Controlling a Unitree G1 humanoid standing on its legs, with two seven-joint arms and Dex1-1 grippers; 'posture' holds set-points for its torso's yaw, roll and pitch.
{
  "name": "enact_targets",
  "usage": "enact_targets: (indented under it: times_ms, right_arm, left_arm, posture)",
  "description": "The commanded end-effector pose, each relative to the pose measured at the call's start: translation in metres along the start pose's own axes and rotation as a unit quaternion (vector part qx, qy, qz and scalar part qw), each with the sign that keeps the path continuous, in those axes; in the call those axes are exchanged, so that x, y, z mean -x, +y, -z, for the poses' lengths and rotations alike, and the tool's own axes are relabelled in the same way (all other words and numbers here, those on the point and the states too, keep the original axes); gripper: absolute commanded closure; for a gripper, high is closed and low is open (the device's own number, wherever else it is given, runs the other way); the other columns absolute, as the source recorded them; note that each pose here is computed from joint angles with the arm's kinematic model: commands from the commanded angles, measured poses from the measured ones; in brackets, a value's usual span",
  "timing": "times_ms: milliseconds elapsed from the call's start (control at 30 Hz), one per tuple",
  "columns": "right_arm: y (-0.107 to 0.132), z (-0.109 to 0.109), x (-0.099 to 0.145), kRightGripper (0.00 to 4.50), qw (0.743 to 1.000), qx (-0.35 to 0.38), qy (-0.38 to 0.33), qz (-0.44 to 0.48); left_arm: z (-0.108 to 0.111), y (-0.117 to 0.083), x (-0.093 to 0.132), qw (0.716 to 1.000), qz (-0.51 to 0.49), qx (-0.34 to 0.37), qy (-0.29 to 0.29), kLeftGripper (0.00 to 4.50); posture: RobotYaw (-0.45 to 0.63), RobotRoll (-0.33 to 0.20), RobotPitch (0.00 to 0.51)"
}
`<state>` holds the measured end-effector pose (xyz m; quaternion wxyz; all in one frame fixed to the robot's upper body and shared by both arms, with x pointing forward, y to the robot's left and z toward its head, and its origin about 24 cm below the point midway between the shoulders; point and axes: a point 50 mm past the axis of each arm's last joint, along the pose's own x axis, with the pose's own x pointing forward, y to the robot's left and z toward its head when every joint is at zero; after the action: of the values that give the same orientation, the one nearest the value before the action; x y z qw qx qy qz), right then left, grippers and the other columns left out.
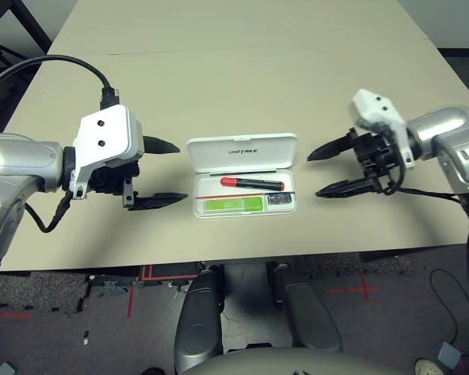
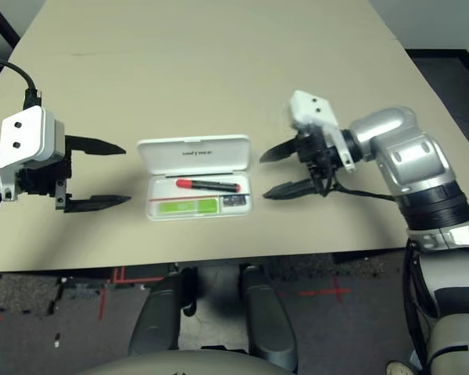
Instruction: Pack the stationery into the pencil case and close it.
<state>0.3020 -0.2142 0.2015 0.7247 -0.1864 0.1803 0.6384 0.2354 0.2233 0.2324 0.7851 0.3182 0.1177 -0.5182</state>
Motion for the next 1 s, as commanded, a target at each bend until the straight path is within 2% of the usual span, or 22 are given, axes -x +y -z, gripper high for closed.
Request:
enact_targets:
  times_ms: [33,367,533,633,933,1000]
  right_arm:
    - [0.002,0.008,0.010,0.04,1.000,-0.011,-0.017,0.014]
    - [0.014,0.013,0.015,0.04,0.999,-0.024,-0.030,0.031]
    - [0.018,0.009,0.015,0.04,0.999,-0.020,-0.032,0.030]
    - [0.021,0.008,0.015,0.00,0.999,-0.016,-0.028,0.027]
    - [0.026,0.004,0.013,0.00,1.000,-0.007,-0.019,0.020]
    - [0.026,0.005,0.012,0.00,1.000,-0.007,-0.015,0.021]
  left_arm:
    - [0.006,0.001,0.003,1.000,-0.009,0.009,0.000,0.00]
    - [0.034,0.022,0.006,0.995,-0.086,0.051,0.022,0.00]
    - [0.048,0.043,0.005,0.981,-0.165,0.090,0.037,0.00]
    - [0.051,0.059,0.003,0.968,-0.219,0.114,0.035,0.89]
    - [0.046,0.081,-0.023,0.953,-0.262,0.150,-0.001,4.47]
    - [0.044,0.080,-0.032,0.955,-0.250,0.161,-0.014,4.47]
  posture:
    - [0.08,0.000,0.227]
    - [0.06,0.000,0.221]
    - [0.06,0.000,0.219]
    - [0.06,0.000,0.219]
    - [0.06,0.000,0.219]
    - [0.06,0.000,0.219]
